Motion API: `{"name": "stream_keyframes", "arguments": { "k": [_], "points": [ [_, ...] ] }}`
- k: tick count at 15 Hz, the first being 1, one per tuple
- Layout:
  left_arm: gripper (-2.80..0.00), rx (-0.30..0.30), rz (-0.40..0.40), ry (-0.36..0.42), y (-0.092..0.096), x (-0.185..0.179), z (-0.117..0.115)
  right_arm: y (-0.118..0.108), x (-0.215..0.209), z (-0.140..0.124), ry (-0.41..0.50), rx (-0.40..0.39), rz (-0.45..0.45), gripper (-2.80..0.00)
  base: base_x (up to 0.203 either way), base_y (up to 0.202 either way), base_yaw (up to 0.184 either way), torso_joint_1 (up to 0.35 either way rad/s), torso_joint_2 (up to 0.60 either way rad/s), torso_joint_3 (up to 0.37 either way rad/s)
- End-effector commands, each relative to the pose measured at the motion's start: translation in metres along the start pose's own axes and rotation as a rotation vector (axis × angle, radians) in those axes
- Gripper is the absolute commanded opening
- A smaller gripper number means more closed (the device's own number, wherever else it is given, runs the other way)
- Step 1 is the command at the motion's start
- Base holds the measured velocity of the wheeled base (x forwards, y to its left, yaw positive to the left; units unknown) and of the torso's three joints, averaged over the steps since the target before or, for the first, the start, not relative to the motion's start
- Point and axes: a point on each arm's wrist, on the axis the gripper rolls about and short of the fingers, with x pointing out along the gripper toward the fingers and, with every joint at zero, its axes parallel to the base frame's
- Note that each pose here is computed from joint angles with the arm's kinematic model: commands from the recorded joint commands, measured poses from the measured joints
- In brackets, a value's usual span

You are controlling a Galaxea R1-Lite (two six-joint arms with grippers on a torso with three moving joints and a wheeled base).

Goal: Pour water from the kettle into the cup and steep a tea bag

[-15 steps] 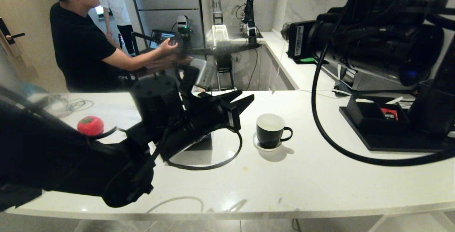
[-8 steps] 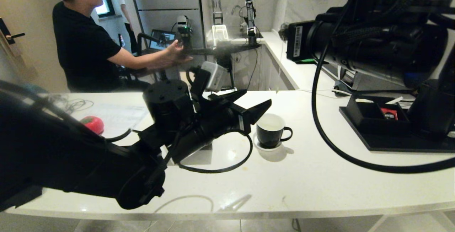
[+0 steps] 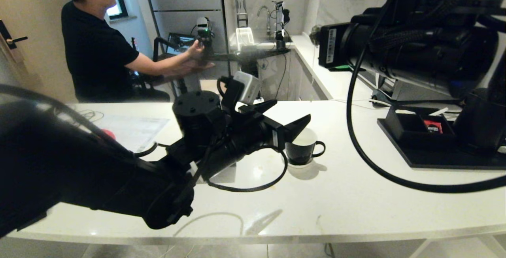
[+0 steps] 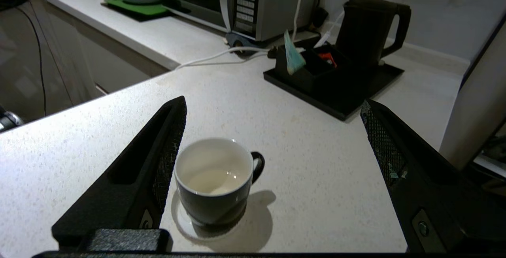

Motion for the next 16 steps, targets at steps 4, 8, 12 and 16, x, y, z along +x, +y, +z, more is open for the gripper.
{"name": "stream_keyframes", "arguments": {
  "k": [4, 8, 12, 16],
  "points": [
    [0.0, 0.035, -0.013, -0.034, -0.002, 0.016, 0.0, 0.0, 0.0, 0.0, -0.002, 0.002, -0.003, -2.8, 0.0, 0.0, 0.0, 0.0, 0.0, 0.0],
    [0.0, 0.034, -0.041, -0.045, -0.013, 0.023, 0.0, 0.0, 0.0, 0.0, -0.005, 0.003, -0.002, -2.8, 0.0, 0.0, 0.0, 0.0, 0.0, 0.0],
    [0.0, 0.038, -0.023, -0.054, -0.015, 0.029, -0.002, 0.0, -0.001, 0.001, -0.008, 0.004, -0.001, -2.8, 0.0, 0.0, 0.0, 0.0, 0.0, 0.0],
    [0.0, 0.058, -0.017, -0.066, -0.013, 0.03, -0.005, 0.0, -0.001, 0.002, -0.009, 0.005, -0.002, -2.8, 0.0, 0.0, 0.0, 0.0, 0.0, 0.0]
  ]
}}
